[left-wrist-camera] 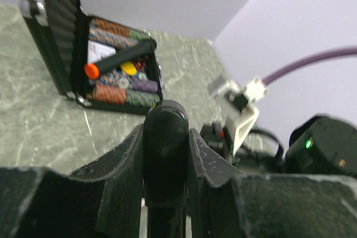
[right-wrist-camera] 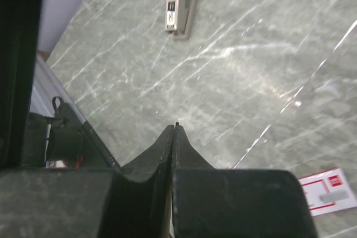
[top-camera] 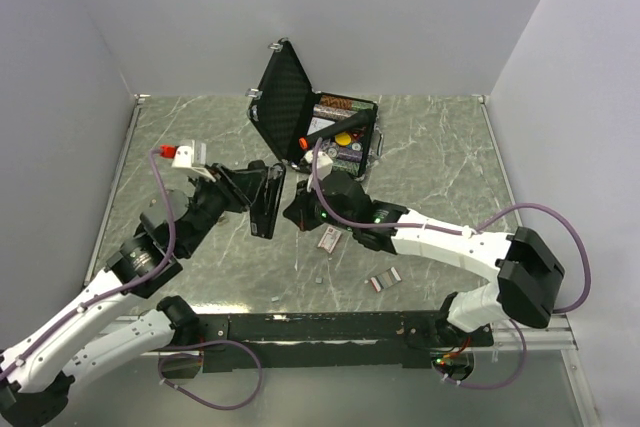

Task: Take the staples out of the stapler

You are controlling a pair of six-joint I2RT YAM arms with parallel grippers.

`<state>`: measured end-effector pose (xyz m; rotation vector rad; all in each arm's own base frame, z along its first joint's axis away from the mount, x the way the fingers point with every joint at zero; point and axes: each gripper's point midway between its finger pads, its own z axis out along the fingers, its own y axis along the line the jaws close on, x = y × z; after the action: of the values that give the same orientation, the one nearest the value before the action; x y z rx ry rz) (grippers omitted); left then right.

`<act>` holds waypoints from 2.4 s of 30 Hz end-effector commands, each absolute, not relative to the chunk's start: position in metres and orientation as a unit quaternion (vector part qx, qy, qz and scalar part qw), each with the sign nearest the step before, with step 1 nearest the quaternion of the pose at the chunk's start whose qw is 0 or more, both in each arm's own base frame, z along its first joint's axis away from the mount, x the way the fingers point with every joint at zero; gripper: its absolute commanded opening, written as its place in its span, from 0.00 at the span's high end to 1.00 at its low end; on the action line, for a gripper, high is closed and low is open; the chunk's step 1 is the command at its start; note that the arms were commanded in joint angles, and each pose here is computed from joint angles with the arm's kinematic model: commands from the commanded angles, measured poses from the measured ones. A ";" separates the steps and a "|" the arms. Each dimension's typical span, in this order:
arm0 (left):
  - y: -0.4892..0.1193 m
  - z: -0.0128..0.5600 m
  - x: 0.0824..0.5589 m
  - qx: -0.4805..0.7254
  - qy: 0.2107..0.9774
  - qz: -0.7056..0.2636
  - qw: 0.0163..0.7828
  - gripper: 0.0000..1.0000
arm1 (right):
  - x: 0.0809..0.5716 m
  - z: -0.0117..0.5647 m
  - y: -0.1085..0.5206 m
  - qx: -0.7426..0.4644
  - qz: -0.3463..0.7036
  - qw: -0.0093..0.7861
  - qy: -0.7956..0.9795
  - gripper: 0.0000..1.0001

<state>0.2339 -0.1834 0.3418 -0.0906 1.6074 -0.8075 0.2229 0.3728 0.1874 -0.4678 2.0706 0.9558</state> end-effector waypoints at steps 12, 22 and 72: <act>-0.194 0.329 0.266 -0.063 0.716 -0.307 0.624 0.99 | 0.233 0.240 0.344 -0.199 0.345 0.471 0.787 1.00; -0.193 0.267 0.316 -0.098 0.772 -0.165 0.606 0.99 | 0.224 0.223 0.304 -0.191 0.315 0.476 0.799 1.00; -0.119 0.128 0.404 -0.197 0.839 -0.055 0.504 0.35 | 0.176 0.179 0.285 -0.250 0.330 0.384 0.825 0.58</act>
<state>0.3983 -0.1065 0.0861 -0.4488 2.1257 0.0181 0.1790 0.2812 0.1747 -0.5921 2.1107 0.8228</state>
